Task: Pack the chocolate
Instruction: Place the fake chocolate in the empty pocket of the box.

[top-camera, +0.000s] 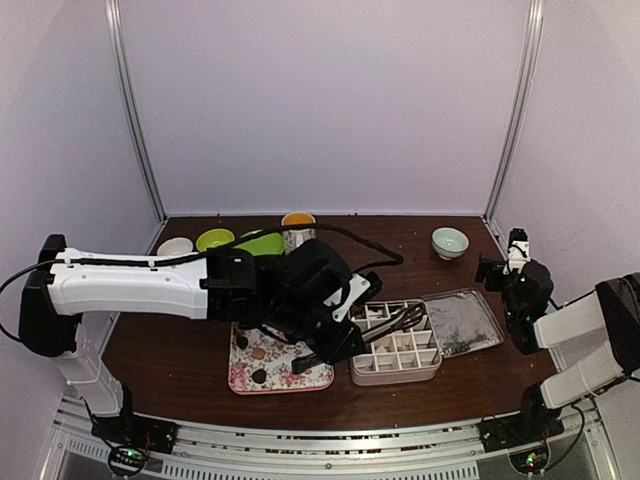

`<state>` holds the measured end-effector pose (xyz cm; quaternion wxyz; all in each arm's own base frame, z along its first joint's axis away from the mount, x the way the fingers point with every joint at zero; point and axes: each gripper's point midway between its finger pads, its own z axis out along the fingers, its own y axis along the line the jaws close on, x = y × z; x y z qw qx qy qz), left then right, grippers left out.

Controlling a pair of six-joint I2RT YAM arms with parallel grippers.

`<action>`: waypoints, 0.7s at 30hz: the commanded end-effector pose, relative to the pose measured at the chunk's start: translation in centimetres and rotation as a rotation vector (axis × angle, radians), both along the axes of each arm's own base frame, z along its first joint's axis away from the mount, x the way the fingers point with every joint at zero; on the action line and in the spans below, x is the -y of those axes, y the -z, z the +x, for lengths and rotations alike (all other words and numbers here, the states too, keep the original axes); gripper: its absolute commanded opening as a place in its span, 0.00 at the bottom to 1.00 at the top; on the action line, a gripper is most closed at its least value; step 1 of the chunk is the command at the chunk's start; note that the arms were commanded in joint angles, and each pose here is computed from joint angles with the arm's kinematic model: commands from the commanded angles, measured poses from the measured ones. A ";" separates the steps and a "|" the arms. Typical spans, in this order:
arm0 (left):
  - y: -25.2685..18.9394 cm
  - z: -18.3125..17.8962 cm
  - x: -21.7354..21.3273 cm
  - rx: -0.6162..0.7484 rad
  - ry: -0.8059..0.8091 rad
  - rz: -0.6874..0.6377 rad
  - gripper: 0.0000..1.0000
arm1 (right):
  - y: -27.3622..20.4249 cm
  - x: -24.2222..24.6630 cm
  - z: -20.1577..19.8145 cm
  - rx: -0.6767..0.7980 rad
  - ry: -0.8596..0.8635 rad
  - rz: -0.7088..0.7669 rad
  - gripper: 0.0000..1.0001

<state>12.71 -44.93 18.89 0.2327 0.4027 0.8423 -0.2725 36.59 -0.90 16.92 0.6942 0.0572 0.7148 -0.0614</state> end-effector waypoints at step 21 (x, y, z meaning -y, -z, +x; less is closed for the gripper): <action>2.5 0.5 5.6 0.025 0.076 0.002 0.25 | -0.4 0.2 0.3 0.010 0.007 0.001 1.00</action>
